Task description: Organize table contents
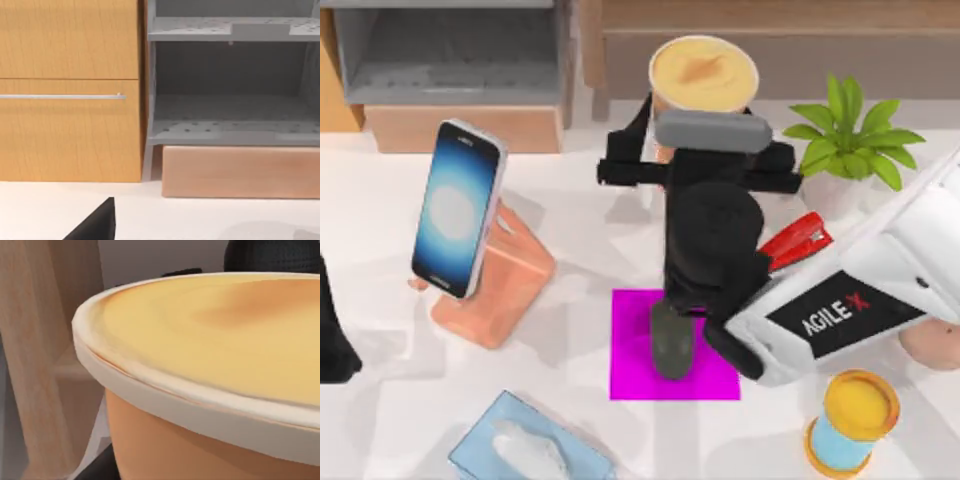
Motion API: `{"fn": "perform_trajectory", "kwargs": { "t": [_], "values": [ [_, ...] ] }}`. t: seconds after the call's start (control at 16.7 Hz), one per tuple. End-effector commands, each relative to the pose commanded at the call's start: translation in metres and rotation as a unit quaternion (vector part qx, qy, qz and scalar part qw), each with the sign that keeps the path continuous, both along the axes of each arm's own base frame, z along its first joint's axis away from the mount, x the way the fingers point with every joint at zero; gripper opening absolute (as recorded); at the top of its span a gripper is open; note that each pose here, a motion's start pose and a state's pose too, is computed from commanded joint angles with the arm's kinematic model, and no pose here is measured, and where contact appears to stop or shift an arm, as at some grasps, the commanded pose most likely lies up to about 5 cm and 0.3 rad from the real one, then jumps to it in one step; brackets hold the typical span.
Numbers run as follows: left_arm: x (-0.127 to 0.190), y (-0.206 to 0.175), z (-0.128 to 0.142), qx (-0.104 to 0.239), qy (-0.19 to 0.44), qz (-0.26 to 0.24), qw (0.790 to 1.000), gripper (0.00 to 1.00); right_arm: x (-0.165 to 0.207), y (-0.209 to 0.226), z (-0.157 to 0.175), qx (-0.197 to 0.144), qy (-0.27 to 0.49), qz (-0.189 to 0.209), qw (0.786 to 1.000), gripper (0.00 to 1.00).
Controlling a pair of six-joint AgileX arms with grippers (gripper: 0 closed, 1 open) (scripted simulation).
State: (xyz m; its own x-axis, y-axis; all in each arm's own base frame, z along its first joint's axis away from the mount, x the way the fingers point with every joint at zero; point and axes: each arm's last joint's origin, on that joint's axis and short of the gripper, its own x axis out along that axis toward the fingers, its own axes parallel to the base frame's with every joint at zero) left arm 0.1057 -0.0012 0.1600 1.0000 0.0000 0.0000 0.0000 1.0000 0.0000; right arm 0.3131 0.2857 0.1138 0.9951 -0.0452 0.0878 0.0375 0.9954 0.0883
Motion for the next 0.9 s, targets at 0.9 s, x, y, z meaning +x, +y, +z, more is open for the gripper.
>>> {"fn": "perform_trajectory", "kwargs": {
  "t": [0.9],
  "values": [
    [0.000,0.000,0.000,0.000,0.000,0.000,1.000,1.00,0.120,-0.276,0.123,-0.038,-0.018,-0.083,0.996,0.00]
  ]
}}
